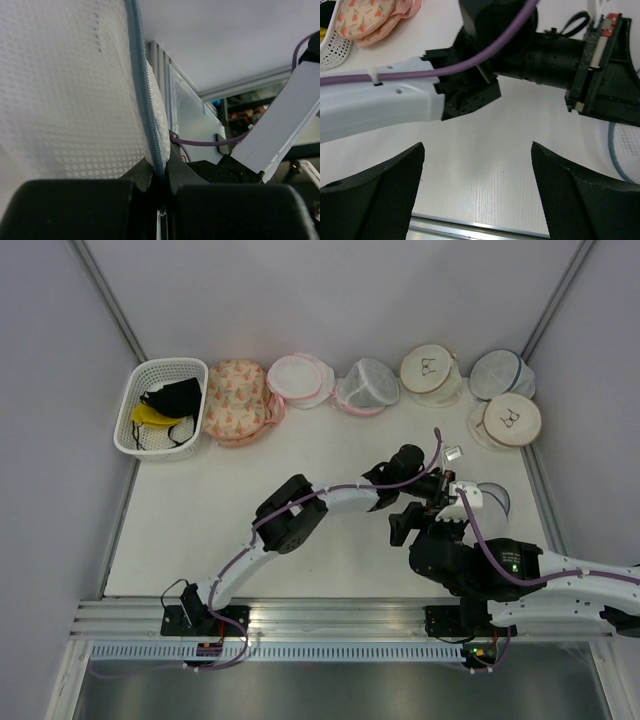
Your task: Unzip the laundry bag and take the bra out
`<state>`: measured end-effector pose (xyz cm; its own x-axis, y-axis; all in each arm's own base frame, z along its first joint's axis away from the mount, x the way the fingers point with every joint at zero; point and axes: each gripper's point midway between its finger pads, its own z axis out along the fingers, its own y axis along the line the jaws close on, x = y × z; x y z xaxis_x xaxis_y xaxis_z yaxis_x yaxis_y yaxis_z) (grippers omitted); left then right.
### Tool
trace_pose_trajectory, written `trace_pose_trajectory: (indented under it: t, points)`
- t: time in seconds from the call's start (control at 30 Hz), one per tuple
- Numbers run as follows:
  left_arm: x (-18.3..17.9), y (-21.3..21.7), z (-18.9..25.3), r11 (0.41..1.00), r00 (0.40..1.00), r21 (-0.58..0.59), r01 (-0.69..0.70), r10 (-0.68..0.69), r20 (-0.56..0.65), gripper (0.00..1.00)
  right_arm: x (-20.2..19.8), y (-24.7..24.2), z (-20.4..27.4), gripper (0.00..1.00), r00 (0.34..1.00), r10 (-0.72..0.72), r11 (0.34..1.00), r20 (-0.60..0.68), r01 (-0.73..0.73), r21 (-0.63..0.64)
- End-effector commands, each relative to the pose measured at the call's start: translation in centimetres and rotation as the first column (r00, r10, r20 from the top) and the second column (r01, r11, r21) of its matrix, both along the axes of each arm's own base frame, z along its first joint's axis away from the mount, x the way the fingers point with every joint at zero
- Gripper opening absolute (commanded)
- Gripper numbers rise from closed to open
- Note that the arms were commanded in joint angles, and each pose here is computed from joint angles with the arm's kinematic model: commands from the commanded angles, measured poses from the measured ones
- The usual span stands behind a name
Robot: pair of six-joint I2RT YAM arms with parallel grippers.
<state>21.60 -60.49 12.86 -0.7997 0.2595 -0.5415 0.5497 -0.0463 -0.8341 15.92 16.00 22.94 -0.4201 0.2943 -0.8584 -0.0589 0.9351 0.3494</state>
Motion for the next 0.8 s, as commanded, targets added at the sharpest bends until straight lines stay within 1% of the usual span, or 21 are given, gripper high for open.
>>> trace_pose_trajectory:
  t: [0.0, 0.03, 0.07, 0.1, 0.13, 0.2, 0.27, 0.3, 0.33, 0.37, 0.4, 0.47, 0.5, 0.53, 0.57, 0.6, 0.63, 0.67, 0.7, 0.73, 0.77]
  points:
    - [-4.5, -2.1, 2.5, 0.977, 0.979, -0.109, 0.184, -0.192, -0.068, 0.02, 0.4, -0.4, 1.4, 0.91, 0.999, -0.007, 1.000, 0.034, 0.007, 0.006]
    - [-4.9, -2.5, 2.5, 0.973, 0.975, -0.114, 0.201, -0.211, -0.076, 0.02, 0.3, -0.4, 1.3, 0.91, 0.999, -0.005, 1.000, 0.034, 0.004, 0.005]
    - [-5.9, -2.9, 0.9, 0.967, 0.966, -0.107, 0.230, -0.240, -0.096, 0.02, 0.3, -0.3, 1.3, 0.91, 0.999, 0.000, 1.000, 0.034, 0.000, 0.005]
    - [-6.2, -3.4, 1.8, 0.961, 0.963, -0.134, 0.243, -0.255, -0.086, 0.02, 0.3, -0.1, 1.2, 0.91, 0.999, 0.005, 1.000, 0.032, -0.006, 0.008]
    - [-6.5, -3.6, 1.9, 0.958, 0.958, -0.137, 0.252, -0.267, -0.106, 0.02, 0.3, 0.0, 1.1, 0.91, 0.999, 0.011, 1.000, 0.030, -0.011, 0.003]
    - [-7.2, -3.9, 2.0, 0.949, 0.951, -0.156, 0.273, -0.290, -0.101, 0.02, 0.1, 0.3, 0.9, 0.91, 0.999, 0.026, 1.000, 0.024, -0.026, 0.003]
    - [-7.6, -3.7, 2.2, 0.944, 0.947, -0.160, 0.288, -0.306, -0.095, 0.07, 0.1, 0.4, 0.9, 0.91, 0.999, 0.031, 1.000, 0.022, -0.031, 0.002]
    - [-7.6, -3.5, 2.7, 0.943, 0.949, -0.166, 0.290, -0.306, -0.081, 0.30, 0.1, 0.3, 0.8, 0.92, 0.999, 0.028, 1.000, 0.021, -0.028, -0.001]
    - [-7.7, -3.2, 2.8, 0.943, 0.950, -0.164, 0.290, -0.305, -0.073, 0.45, 0.0, 0.3, 0.8, 0.93, 0.999, 0.033, 0.999, 0.020, -0.033, 0.002]
    - [-7.5, -3.1, 3.1, 0.946, 0.955, -0.164, 0.279, -0.292, -0.058, 0.65, 0.1, 0.2, 0.8, 0.94, 0.999, 0.030, 1.000, 0.020, -0.030, 0.002]
    - [-7.6, -2.5, 3.4, 0.952, 0.961, -0.147, 0.270, -0.276, -0.029, 0.77, 0.1, 0.1, 0.8, 0.94, 0.999, 0.029, 1.000, 0.021, -0.029, 0.001]
    - [-6.9, -2.0, 3.7, 0.965, 0.973, -0.126, 0.230, -0.231, 0.004, 0.96, 0.1, -0.1, 0.8, 0.95, 1.000, 0.023, 1.000, 0.020, -0.023, 0.003]
    - [-6.8, -1.4, 2.1, 0.973, 0.976, -0.079, 0.216, -0.216, 0.012, 0.98, 0.0, -0.2, 0.8, 0.96, 1.000, 0.023, 1.000, 0.020, -0.023, 0.002]
    - [-6.1, -0.8, 4.0, 0.977, 0.981, -0.088, 0.192, -0.189, 0.042, 1.00, 0.1, -0.3, 0.8, 0.97, 1.000, 0.017, 1.000, 0.022, -0.017, 0.001]
    - [-5.3, -0.5, 4.2, 0.986, 0.988, -0.080, 0.150, -0.145, 0.057, 1.00, 0.1, -0.5, 0.7, 0.98, 1.000, 0.013, 1.000, 0.021, -0.013, -0.006]
    - [-4.9, 0.6, 2.3, 0.993, 0.991, -0.037, 0.115, -0.112, 0.071, 1.00, 0.1, -0.7, 0.7, 0.98, 1.000, 0.005, 1.000, 0.022, -0.005, -0.006]
    - [-3.8, 1.8, 4.7, 0.997, 0.993, -0.034, 0.063, -0.059, 0.103, 1.00, 0.1, -0.8, 0.7, 0.98, 1.000, 0.001, 1.000, 0.022, 0.000, -0.007]
    - [-2.3, 2.3, 4.7, 0.999, 0.990, -0.018, -0.031, 0.033, 0.136, 1.00, 0.3, -1.2, 0.7, 0.98, 1.000, -0.012, 1.000, 0.028, 0.013, -0.019]
    - [-1.7, 3.9, 3.0, 0.996, 0.981, 0.035, -0.085, 0.078, 0.179, 1.00, 0.3, -1.3, 0.7, 0.98, 0.999, -0.022, 1.000, 0.027, 0.022, -0.011]
    - [-0.7, 5.3, 2.6, 0.986, 0.972, 0.081, -0.145, 0.126, 0.200, 1.00, 0.3, -1.6, 0.7, 0.98, 0.999, -0.028, 0.999, 0.030, 0.029, -0.015]
    - [0.4, 7.1, 4.0, 0.964, 0.943, 0.092, -0.248, 0.219, 0.251, 1.00, 0.4, -2.2, 0.7, 0.98, 0.998, -0.049, 0.998, 0.039, 0.051, -0.031]
